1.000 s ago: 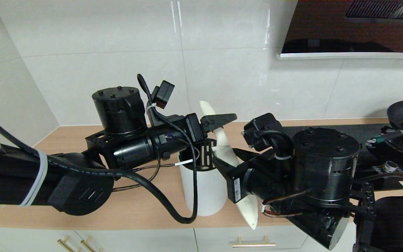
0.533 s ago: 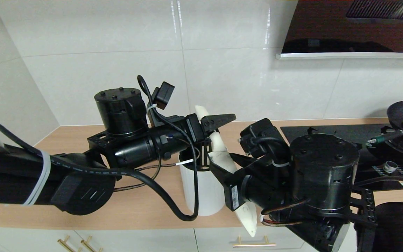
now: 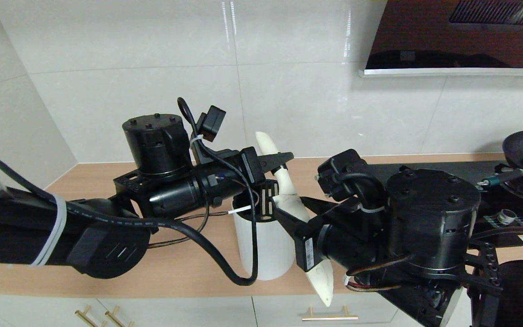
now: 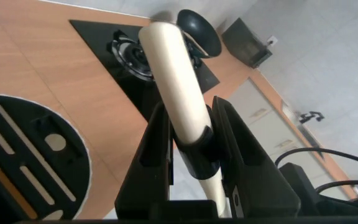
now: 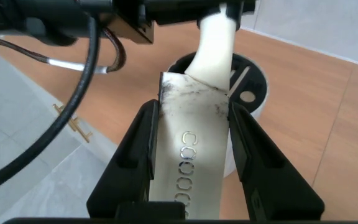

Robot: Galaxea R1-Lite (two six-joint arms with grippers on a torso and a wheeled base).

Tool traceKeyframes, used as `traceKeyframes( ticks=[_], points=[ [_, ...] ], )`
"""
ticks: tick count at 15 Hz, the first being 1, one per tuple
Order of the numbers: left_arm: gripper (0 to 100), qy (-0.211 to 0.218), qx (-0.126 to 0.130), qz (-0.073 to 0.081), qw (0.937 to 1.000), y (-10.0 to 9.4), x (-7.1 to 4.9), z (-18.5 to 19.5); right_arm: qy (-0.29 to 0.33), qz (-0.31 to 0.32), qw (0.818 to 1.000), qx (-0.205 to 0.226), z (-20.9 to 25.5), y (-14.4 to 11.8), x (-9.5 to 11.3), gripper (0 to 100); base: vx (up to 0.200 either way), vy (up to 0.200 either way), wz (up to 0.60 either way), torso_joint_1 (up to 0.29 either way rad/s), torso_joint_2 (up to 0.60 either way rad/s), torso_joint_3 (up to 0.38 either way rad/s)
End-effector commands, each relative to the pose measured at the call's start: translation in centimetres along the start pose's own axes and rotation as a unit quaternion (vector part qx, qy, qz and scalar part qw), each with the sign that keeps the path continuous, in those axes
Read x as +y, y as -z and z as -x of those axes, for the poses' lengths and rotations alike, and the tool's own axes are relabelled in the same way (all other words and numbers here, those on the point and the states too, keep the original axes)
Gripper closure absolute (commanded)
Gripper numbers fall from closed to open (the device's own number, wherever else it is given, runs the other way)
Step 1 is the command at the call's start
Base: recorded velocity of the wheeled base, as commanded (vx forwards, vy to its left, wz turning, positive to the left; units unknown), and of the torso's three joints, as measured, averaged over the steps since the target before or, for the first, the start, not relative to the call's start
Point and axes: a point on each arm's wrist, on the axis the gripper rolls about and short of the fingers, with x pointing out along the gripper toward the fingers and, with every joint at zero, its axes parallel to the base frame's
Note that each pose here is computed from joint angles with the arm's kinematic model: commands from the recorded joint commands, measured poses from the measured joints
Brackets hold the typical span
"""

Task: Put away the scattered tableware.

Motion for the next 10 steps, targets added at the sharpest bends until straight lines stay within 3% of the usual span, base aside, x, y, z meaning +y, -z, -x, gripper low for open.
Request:
traceKeyframes(
  ticks=[1,5,6,8,10],
  points=[
    [100,0.001,-0.001,-0.001,1.0,-0.1,-0.1,0.1,0.001,-0.003,1.0,-0.009,0.2,-0.5,-0.1,100,0.0,0.0,0.0,0.0,0.0,0.0],
    [100,0.01,-0.021,-0.01,0.9997,-0.6,-0.5,0.2,0.008,-0.002,1.0,-0.008,0.2,-0.4,-0.2,100,0.0,0.0,0.0,0.0,0.0,0.0],
    [100,0.009,-0.034,-0.014,0.9993,-0.8,-0.7,0.3,0.008,-0.002,1.0,-0.008,0.2,-0.4,-0.2,0,0.0,0.0,0.0,0.0,0.0,0.0],
    [100,0.013,-0.06,-0.025,0.9978,-1.9,-1.8,1.0,0.008,-0.006,1.0,-0.015,0.5,-0.7,-0.4,0,0.0,0.0,0.0,0.0,0.0,0.0],
    [100,0.021,-0.102,-0.052,0.9932,-4.3,-3.3,3.4,0.028,-0.012,0.997,-0.064,2.8,-3.3,-2.9,0,0.0,0.0,0.0,0.0,0.0,0.0]
  ],
)
